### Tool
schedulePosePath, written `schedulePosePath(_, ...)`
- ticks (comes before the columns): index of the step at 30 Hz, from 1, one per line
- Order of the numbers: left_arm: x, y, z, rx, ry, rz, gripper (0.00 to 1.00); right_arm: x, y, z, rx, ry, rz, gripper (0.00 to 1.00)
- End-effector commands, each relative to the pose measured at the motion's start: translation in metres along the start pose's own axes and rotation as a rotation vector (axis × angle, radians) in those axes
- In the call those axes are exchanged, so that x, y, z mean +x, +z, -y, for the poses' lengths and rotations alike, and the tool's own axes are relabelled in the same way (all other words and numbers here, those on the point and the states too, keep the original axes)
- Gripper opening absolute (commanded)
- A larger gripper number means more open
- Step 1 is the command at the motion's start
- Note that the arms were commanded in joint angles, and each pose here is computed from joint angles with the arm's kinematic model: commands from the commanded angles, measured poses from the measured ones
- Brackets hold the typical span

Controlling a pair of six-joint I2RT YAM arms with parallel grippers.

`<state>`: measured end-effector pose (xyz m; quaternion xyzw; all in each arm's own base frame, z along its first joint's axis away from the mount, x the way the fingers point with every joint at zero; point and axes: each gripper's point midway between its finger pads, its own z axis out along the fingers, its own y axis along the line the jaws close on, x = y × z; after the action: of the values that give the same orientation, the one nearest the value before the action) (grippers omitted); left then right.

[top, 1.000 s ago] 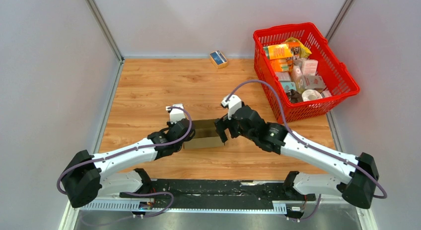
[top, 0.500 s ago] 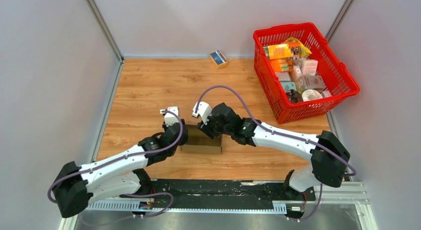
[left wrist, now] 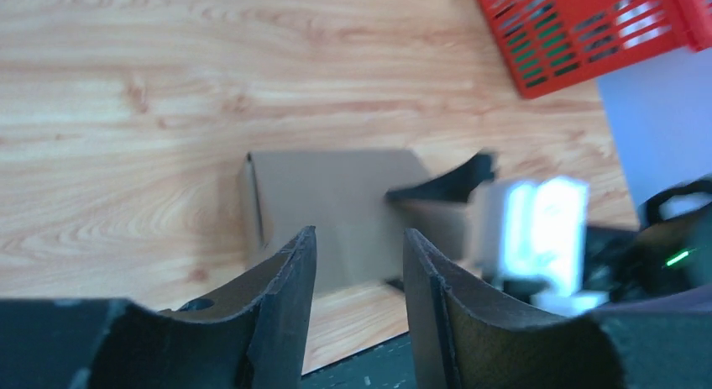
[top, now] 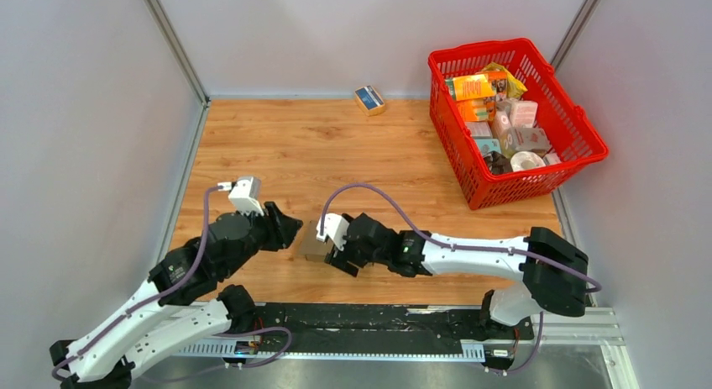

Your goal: Fold the paper box

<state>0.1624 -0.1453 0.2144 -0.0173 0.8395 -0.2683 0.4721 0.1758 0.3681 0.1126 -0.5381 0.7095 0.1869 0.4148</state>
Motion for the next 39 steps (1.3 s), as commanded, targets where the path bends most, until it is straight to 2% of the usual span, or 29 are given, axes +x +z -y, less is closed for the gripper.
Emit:
schedulePosePath(1, -0.014, 0.001, 0.024, 0.008, 0.075, -0.077, 0.48, 0.005, -0.009, -0.023, -0.008, 0.154, -0.012, 0.76)
schedulePosePath(3, -0.002, 0.025, 0.031, -0.012, 0.086, -0.146, 0.42, 0.016, -0.013, -0.022, 0.034, 0.280, -0.058, 0.79)
schedulePosePath(6, 0.023, 0.057, 0.045, 0.022, 0.043, -0.213, 0.29, 0.021, -0.032, -0.025, 0.029, 0.391, -0.045, 0.85)
schedulePosePath(8, 0.046, 0.076, 0.050, 0.066, 0.004, -0.241, 0.28, 0.025, -0.043, -0.032, 0.000, 0.486, -0.033, 0.87)
schedulePosePath(9, 0.057, 0.080, 0.049, 0.078, -0.012, -0.261, 0.28, 0.017, -0.057, -0.033, -0.028, 0.518, 0.016, 0.88)
schedulePosePath(10, 0.070, 0.087, 0.044, 0.082, -0.024, -0.269, 0.28, 0.033, -0.062, -0.035, -0.034, 0.583, -0.005, 0.89)
schedulePosePath(13, 0.104, 0.099, 0.034, 0.096, -0.064, -0.314, 0.27, 0.028, -0.085, -0.038, -0.136, 0.701, 0.050, 0.89)
schedulePosePath(15, 0.126, 0.102, 0.020, 0.076, -0.076, -0.347, 0.25, 0.017, -0.098, -0.045, -0.247, 0.789, 0.072, 0.85)
schedulePosePath(16, 0.129, 0.103, 0.018, 0.074, -0.086, -0.339, 0.25, 0.016, -0.099, -0.035, -0.250, 0.841, 0.082, 0.82)
schedulePosePath(18, 0.129, 0.103, 0.012, 0.067, -0.089, -0.315, 0.25, 0.016, -0.098, -0.045, -0.393, 0.938, 0.064, 0.68)
schedulePosePath(20, 0.128, 0.099, 0.006, 0.062, -0.083, -0.298, 0.26, 0.018, -0.089, -0.037, -0.438, 0.990, 0.079, 0.56)
schedulePosePath(21, 0.125, 0.098, 0.007, 0.065, -0.078, -0.289, 0.27, 0.027, -0.082, -0.043, -0.476, 1.000, 0.033, 0.53)
schedulePosePath(23, 0.114, 0.091, 0.010, 0.076, -0.057, -0.271, 0.30, 0.036, -0.071, -0.040, -0.467, 1.002, 0.016, 0.45)
schedulePosePath(25, 0.102, 0.084, 0.005, 0.033, -0.033, -0.254, 0.35, 0.059, -0.057, -0.026, -0.370, 1.038, -0.033, 0.33)
schedulePosePath(26, 0.094, 0.078, 0.003, 0.022, -0.022, -0.231, 0.41, 0.077, -0.056, -0.023, -0.307, 1.051, -0.096, 0.32)
schedulePosePath(27, 0.078, 0.075, 0.000, -0.015, -0.015, -0.189, 0.49, 0.079, -0.056, -0.014, -0.250, 1.011, -0.092, 0.33)
schedulePosePath(28, 0.082, 0.068, -0.014, -0.076, 0.010, -0.219, 0.53, 0.077, -0.059, -0.012, -0.242, 0.997, -0.089, 0.39)
schedulePosePath(29, 0.075, 0.065, -0.024, -0.121, 0.018, -0.198, 0.59, 0.080, -0.064, -0.013, -0.232, 0.996, -0.107, 0.43)
schedulePosePath(31, 0.077, 0.059, -0.041, -0.199, 0.020, -0.227, 0.61, 0.066, -0.073, -0.005, -0.220, 0.960, -0.072, 0.49)
schedulePosePath(32, 0.080, 0.059, -0.048, -0.225, 0.011, -0.246, 0.62, 0.073, -0.077, -0.002, -0.190, 0.976, -0.110, 0.51)
schedulePosePath(34, 0.085, 0.062, -0.069, -0.289, -0.038, -0.264, 0.63, 0.069, -0.080, 0.017, -0.144, 1.005, -0.086, 0.57)
schedulePosePath(35, 0.091, 0.063, -0.066, -0.257, -0.067, -0.289, 0.63, 0.070, -0.079, 0.022, -0.135, 1.013, -0.084, 0.58)
schedulePosePath(39, 0.092, 0.076, -0.058, -0.154, -0.161, -0.227, 0.69, 0.074, -0.062, 0.046, -0.111, 1.002, -0.124, 0.59)
